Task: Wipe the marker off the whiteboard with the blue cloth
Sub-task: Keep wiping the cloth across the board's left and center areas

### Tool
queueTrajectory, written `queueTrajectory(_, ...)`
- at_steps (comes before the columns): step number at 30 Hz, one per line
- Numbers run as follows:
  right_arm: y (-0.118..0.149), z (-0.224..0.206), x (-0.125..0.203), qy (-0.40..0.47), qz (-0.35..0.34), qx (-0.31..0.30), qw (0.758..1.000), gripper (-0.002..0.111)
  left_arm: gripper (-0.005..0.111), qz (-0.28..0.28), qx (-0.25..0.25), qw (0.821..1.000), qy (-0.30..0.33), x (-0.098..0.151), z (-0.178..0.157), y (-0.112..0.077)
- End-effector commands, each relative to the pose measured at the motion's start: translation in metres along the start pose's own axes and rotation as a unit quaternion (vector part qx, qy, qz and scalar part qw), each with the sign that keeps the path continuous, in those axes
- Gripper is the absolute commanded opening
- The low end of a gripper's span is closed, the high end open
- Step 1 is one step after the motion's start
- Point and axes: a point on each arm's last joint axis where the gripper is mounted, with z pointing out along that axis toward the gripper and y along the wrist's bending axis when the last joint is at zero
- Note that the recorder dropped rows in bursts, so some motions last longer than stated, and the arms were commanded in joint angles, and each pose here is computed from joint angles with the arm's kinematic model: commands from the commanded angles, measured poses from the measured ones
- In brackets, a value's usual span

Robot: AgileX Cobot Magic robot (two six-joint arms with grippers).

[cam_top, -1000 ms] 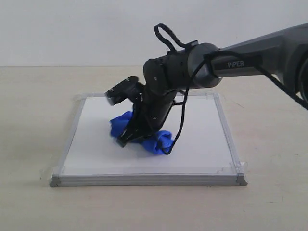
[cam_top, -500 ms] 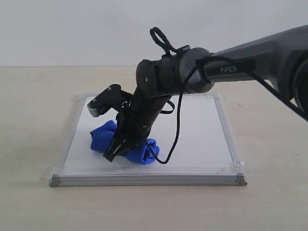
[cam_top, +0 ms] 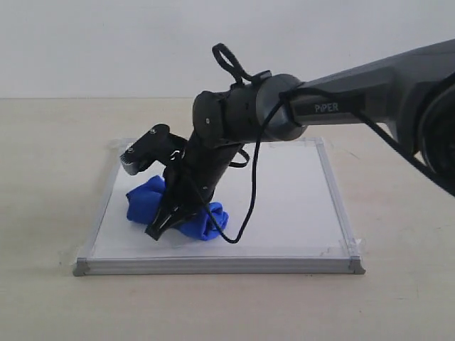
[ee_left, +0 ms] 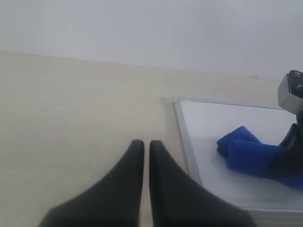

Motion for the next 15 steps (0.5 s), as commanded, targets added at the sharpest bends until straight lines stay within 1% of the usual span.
queueTrajectory(1,-0.028,0.004,-0.001,0.007,0.045,0.038,0.998,0.000,0.004,-0.001,0.002,1.000,0.002,0.001,0.000,0.000)
queueTrajectory(2,-0.048,0.005,0.004,0.033,0.064,0.086,0.994,0.000,0.004,-0.001,0.002,1.000,0.002,0.001,0.000,0.000)
queueTrajectory(4,-0.067,0.007,0.010,0.058,0.087,0.136,0.985,0.000,0.004,-0.001,0.002,1.000,0.002,0.001,0.000,0.000)
queueTrajectory(7,-0.078,0.008,0.013,0.080,0.090,0.173,0.977,0.000,0.004,-0.001,0.002,1.000,0.002,0.001,0.000,0.000)
queueTrajectory(9,-0.074,0.010,0.012,0.083,0.091,0.168,0.978,0.000,0.004,-0.001,0.002,1.000,0.002,0.001,0.000,0.000)
queueTrajectory(11,-0.063,0.013,0.009,0.090,0.077,0.149,0.982,0.000,0.004,-0.001,0.002,1.000,0.002,0.001,0.000,0.000)
queueTrajectory(14,-0.035,0.020,0.001,0.085,0.048,0.084,0.992,0.000,0.004,-0.001,0.002,1.000,0.002,0.001,0.000,0.000)
queueTrajectory(15,-0.023,0.021,-0.004,0.077,0.035,0.050,0.995,0.000,0.004,-0.001,0.002,1.000,0.002,0.001,0.000,0.000)
